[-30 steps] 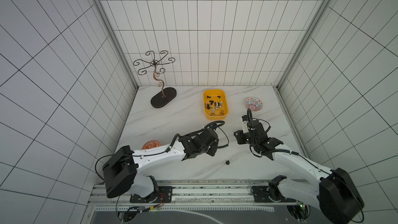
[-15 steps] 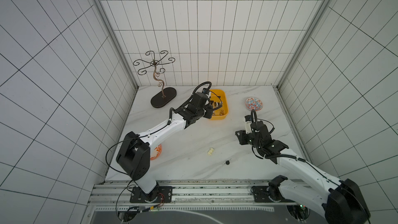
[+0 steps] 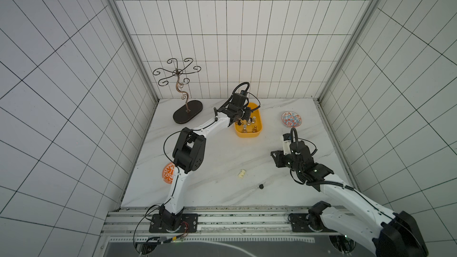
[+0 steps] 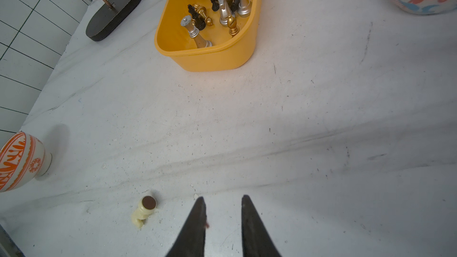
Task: Put the chess pieces into the storage box
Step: Place the chess piece in the storage box.
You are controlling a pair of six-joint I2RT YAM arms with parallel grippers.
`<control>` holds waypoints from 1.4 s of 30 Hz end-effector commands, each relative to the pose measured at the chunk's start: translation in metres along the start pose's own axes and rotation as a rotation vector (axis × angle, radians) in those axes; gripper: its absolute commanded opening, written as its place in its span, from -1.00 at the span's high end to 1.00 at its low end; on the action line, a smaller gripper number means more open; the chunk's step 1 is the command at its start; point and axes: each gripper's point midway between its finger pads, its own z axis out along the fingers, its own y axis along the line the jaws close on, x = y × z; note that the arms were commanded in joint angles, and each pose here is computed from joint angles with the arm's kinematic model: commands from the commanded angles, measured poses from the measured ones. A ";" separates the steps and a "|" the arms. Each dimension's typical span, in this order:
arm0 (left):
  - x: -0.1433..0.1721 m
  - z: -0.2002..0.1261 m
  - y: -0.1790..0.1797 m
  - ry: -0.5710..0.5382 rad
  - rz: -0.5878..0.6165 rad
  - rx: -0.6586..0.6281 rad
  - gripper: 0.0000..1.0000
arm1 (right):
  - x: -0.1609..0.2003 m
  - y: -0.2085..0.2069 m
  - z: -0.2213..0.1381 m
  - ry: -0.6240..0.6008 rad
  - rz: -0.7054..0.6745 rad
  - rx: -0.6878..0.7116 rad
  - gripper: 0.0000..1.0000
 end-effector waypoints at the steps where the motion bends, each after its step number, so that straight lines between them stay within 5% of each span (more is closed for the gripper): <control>1: -0.012 0.012 0.004 -0.025 -0.026 0.003 0.79 | 0.018 0.000 0.005 0.035 0.005 -0.023 0.48; 20: -0.017 0.068 0.013 -0.090 -0.125 0.038 0.74 | 0.015 0.016 0.005 0.039 -0.020 -0.078 0.47; 26: -0.024 0.072 0.014 -0.133 -0.145 0.046 0.41 | 0.013 0.016 0.004 0.038 -0.024 -0.068 0.47; 32: -0.048 0.062 0.015 -0.198 -0.156 0.061 0.06 | 0.013 0.012 0.002 0.040 -0.033 -0.036 0.43; 42: -0.082 0.002 -0.004 -0.255 -0.113 0.141 -0.01 | 0.008 0.007 0.001 0.031 -0.058 0.006 0.37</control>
